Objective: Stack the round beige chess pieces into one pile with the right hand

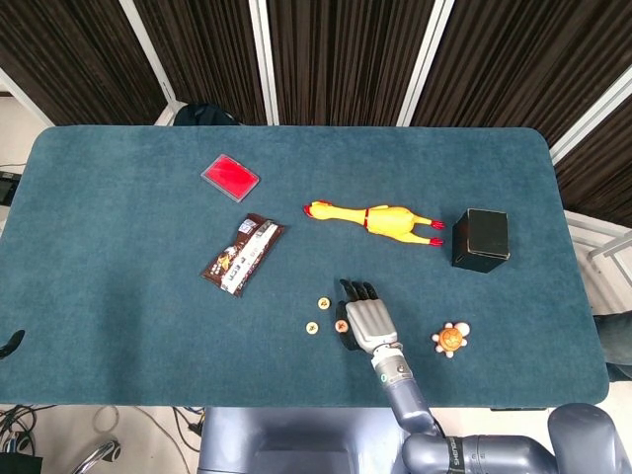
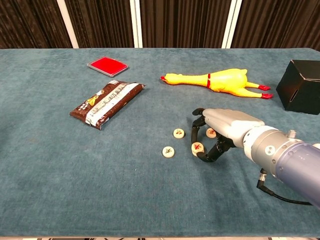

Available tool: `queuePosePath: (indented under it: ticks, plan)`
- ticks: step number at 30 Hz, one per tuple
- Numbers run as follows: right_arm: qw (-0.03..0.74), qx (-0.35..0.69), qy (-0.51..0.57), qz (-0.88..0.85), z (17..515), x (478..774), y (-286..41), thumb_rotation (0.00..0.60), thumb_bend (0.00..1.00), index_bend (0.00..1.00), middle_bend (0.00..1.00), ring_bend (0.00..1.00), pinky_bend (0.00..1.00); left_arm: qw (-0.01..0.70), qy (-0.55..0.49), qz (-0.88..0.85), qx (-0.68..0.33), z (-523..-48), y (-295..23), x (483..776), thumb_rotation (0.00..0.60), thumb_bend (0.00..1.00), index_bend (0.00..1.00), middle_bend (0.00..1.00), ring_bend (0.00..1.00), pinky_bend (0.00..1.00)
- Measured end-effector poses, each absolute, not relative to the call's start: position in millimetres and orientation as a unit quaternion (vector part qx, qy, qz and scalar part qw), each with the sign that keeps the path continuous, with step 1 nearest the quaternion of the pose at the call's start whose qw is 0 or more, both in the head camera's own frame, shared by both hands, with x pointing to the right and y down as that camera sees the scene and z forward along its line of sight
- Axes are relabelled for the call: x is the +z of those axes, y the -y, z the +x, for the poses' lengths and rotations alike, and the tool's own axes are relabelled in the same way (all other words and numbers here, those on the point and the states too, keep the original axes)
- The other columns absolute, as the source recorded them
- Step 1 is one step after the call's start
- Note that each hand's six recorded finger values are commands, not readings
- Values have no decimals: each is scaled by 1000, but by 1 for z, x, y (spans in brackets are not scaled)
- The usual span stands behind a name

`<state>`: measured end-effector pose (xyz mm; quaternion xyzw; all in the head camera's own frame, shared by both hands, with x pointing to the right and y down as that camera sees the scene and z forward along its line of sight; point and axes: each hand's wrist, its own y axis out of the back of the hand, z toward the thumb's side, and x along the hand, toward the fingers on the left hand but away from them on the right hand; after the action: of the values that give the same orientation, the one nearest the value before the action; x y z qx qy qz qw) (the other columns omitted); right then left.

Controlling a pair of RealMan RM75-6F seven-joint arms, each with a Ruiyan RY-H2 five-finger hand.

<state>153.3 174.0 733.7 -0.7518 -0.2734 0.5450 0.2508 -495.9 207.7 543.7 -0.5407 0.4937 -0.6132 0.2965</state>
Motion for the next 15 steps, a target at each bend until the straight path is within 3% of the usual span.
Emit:
queuePosePath:
  ticks: [15]
  plan:
    - [249,548,271,-751,155,733,-175,600,430,410,0,0,0,297,-493,-540,-614,-496,-208,544,600,187,115,0,0,89]
